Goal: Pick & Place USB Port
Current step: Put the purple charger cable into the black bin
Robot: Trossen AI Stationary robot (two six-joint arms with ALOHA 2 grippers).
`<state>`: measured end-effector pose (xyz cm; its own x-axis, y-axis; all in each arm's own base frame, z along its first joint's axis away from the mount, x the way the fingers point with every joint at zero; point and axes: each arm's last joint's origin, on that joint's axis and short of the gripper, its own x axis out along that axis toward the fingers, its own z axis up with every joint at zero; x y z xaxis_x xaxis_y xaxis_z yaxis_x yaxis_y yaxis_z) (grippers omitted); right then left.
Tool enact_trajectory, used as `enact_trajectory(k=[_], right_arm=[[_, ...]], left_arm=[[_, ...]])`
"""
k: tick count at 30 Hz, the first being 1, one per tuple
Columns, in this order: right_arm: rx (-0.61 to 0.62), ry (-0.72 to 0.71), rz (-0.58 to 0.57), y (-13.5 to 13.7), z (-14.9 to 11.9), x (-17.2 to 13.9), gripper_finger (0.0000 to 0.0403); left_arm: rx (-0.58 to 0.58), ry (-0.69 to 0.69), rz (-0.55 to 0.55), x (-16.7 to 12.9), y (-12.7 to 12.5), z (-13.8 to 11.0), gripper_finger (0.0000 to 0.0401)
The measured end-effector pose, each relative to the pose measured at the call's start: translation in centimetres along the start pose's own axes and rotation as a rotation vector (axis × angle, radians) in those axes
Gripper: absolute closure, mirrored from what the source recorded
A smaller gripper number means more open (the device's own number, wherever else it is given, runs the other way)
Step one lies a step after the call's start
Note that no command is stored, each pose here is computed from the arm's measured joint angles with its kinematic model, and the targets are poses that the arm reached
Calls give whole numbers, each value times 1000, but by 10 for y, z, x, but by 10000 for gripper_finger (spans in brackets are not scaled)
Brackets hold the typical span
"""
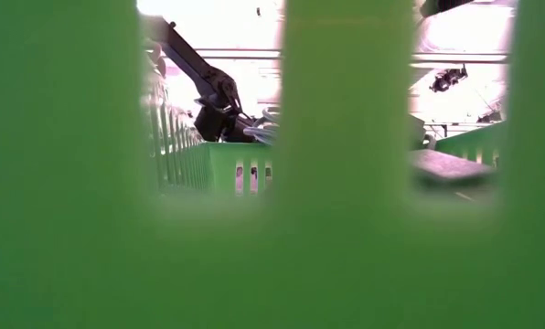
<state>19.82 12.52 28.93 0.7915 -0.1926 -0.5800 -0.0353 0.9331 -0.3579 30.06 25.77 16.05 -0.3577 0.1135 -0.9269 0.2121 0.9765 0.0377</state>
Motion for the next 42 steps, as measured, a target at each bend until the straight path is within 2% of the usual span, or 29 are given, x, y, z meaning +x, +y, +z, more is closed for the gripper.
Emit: enact_trajectory(k=[10, 17, 21, 36, 42], right_arm=[[-4, 2, 2, 1, -2, 1, 279], [0, 1, 16, 1, -1, 1, 279], [-6, -1, 4, 1, -1, 1, 279], [-23, -4, 2, 1, -1, 1, 279], [-23, -2, 16, 1, -1, 1, 279]], left_arm=[[5, 4, -28, 0, -2, -2, 401], [-59, 29, 9, 0, 0, -2, 401], [-86, -17, -33, 0, -1, -1, 396], [-121, -24, -43, -1, -2, -1, 296], [-109, -13, -19, -1, 0, -1, 275]])
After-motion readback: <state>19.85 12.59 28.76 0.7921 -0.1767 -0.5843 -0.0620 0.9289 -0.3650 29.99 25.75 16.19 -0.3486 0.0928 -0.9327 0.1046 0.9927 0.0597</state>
